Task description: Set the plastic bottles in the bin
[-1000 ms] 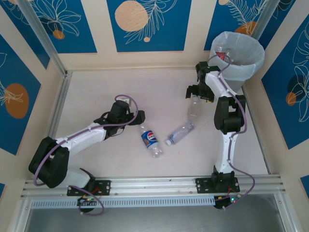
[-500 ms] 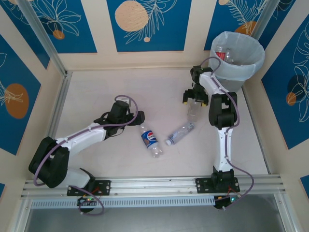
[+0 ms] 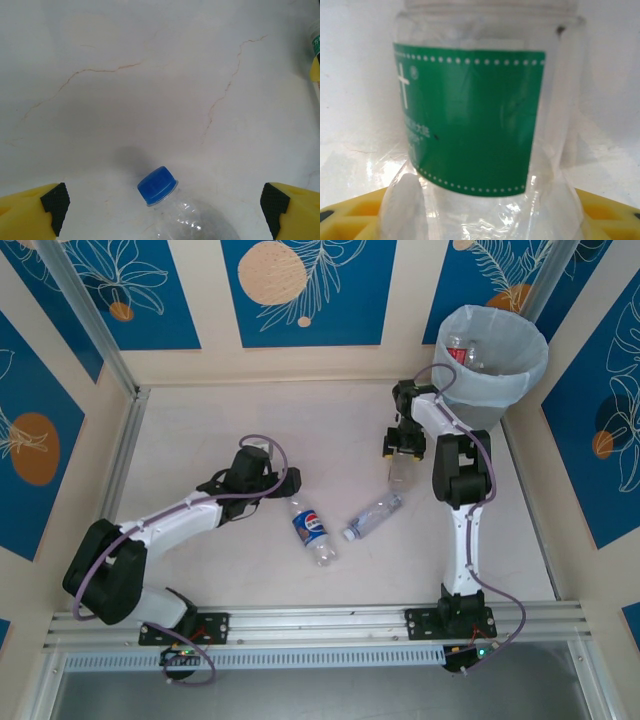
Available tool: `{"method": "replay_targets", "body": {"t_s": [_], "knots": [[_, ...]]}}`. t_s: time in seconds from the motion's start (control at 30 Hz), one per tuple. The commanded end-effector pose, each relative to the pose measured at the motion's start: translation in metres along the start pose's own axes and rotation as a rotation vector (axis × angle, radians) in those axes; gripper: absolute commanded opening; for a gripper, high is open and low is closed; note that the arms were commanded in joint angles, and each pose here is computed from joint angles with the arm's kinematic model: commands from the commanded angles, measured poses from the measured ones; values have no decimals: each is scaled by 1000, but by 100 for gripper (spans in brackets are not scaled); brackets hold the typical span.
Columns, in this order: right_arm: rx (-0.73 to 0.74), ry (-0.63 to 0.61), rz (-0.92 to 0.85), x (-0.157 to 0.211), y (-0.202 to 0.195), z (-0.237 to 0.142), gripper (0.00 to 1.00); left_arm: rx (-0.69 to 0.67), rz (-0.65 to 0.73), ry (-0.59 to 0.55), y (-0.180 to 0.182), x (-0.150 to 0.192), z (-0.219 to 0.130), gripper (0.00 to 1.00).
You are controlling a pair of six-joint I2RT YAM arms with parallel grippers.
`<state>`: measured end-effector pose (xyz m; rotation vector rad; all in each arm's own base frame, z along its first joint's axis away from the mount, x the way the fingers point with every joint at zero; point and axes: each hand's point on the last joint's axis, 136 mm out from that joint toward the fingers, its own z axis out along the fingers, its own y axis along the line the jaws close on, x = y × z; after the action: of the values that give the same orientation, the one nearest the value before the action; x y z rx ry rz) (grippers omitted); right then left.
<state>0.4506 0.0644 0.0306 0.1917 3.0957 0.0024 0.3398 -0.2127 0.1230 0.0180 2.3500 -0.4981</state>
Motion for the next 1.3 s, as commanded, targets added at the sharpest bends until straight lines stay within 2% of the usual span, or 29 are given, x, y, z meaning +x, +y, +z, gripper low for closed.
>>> {"method": "replay_targets", "body": {"t_s": [0.0,0.27,0.5,0.63,0.97,1.27], "knots": [[-18,-91,-45,-7,7,-28,54,7,10,-2,-7,-5,-1,99],[-33,-221,-83,-12,19,-63,53,5,7,-3,-5,-3,-1,99],[33,-424,-156,-21,26,-105,48,1,6,-4,-4,-2,-2,99],[21,-545,-173,-25,30,-135,46,0,1,-8,-2,-1,-4,99],[-25,-745,-205,-26,35,-187,42,-5,-3,-24,0,-3,-10,99],[-49,-988,-267,-28,36,-256,41,1,-12,-24,-2,-3,-8,99]]}}
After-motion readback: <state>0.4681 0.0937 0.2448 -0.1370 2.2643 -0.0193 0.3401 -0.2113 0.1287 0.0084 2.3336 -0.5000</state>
